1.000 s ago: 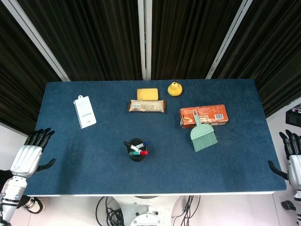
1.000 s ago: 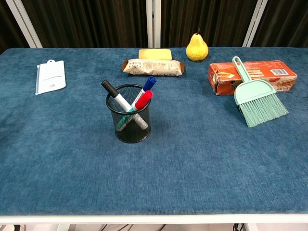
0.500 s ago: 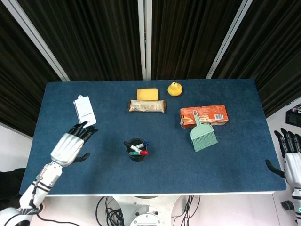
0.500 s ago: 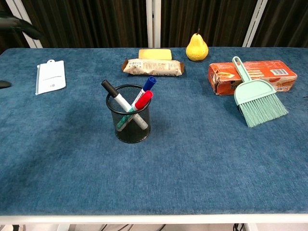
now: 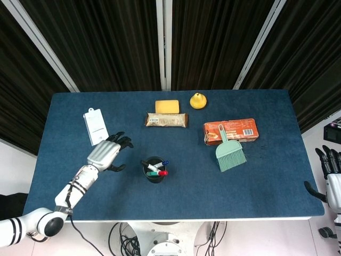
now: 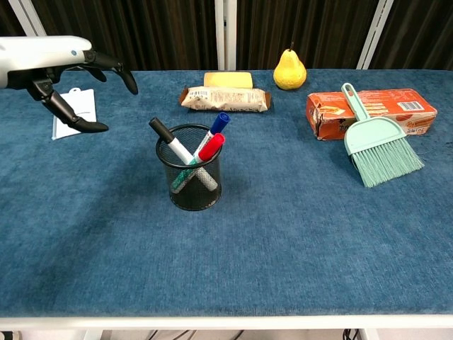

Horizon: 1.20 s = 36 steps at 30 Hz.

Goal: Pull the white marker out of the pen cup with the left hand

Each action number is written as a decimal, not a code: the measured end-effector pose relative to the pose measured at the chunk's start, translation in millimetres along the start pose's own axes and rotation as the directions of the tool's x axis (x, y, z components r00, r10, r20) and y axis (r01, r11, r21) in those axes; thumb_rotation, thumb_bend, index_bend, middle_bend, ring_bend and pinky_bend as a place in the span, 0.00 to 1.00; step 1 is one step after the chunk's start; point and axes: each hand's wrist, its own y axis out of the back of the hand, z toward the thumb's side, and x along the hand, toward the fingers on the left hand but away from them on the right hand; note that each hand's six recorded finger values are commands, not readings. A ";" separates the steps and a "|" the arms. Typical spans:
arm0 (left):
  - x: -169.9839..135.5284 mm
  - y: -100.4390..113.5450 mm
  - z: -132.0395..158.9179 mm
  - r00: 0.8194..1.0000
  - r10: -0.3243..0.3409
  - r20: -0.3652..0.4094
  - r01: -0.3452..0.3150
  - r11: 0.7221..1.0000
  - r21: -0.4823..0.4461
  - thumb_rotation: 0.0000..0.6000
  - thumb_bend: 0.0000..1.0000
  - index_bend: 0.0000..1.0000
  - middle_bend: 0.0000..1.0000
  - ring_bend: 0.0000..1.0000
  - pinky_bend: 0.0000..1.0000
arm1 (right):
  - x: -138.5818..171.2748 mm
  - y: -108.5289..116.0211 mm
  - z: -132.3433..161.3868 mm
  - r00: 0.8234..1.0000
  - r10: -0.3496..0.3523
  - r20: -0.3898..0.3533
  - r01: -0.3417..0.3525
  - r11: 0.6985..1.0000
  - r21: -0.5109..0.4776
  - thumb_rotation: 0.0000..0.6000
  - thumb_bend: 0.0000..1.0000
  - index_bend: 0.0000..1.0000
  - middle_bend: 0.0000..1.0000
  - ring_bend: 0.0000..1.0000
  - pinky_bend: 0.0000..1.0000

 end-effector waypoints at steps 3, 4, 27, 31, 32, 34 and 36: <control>1.9 -2.7 3.4 1.000 -0.016 0.002 0.016 1.000 -0.015 1.00 0.26 0.31 0.17 0.04 0.16 | 0.1 -0.2 -0.7 1.000 0.001 0.004 -0.001 1.000 -0.003 1.00 0.18 0.00 0.00 0.00 0.00; 2.7 -4.2 6.4 1.000 -0.025 0.007 0.025 0.999 -0.022 1.00 0.26 0.31 0.17 0.04 0.16 | 0.2 -0.3 -1.2 1.000 0.002 0.007 -0.002 1.000 -0.003 1.00 0.18 0.00 0.00 0.00 0.00; 28.3 -15.3 38.8 0.993 -0.105 0.051 0.111 0.987 -0.114 1.00 0.31 0.43 0.18 0.04 0.16 | -1.8 -6.4 -9.3 0.999 0.035 0.037 -0.035 0.999 -0.006 1.00 0.18 0.00 0.00 0.00 0.00; 28.6 -15.1 37.4 0.994 -0.107 0.039 0.111 0.986 -0.121 1.00 0.31 0.45 0.18 0.05 0.16 | -1.5 -6.6 -11.6 0.998 0.039 0.043 -0.039 0.999 -0.008 1.00 0.18 0.00 0.00 0.00 0.00; 28.3 -15.0 37.8 0.993 -0.109 0.040 0.113 0.986 -0.121 1.00 0.32 0.45 0.18 0.05 0.16 | -1.4 -6.7 -12.0 0.998 0.040 0.044 -0.040 0.999 -0.008 1.00 0.18 0.00 0.00 0.00 0.00; 28.2 -14.4 38.5 0.993 -0.111 0.041 0.115 0.985 -0.126 1.00 0.32 0.45 0.18 0.05 0.16 | -1.4 -6.9 -12.3 0.998 0.042 0.045 -0.041 0.999 -0.009 1.00 0.18 0.00 0.00 0.00 0.00; 28.4 -13.5 39.1 0.993 -0.110 0.043 0.114 0.985 -0.126 1.00 0.33 0.45 0.18 0.05 0.16 | -1.5 -7.3 -12.7 0.998 0.043 0.048 -0.043 0.999 -0.008 1.00 0.18 0.00 0.00 0.00 0.00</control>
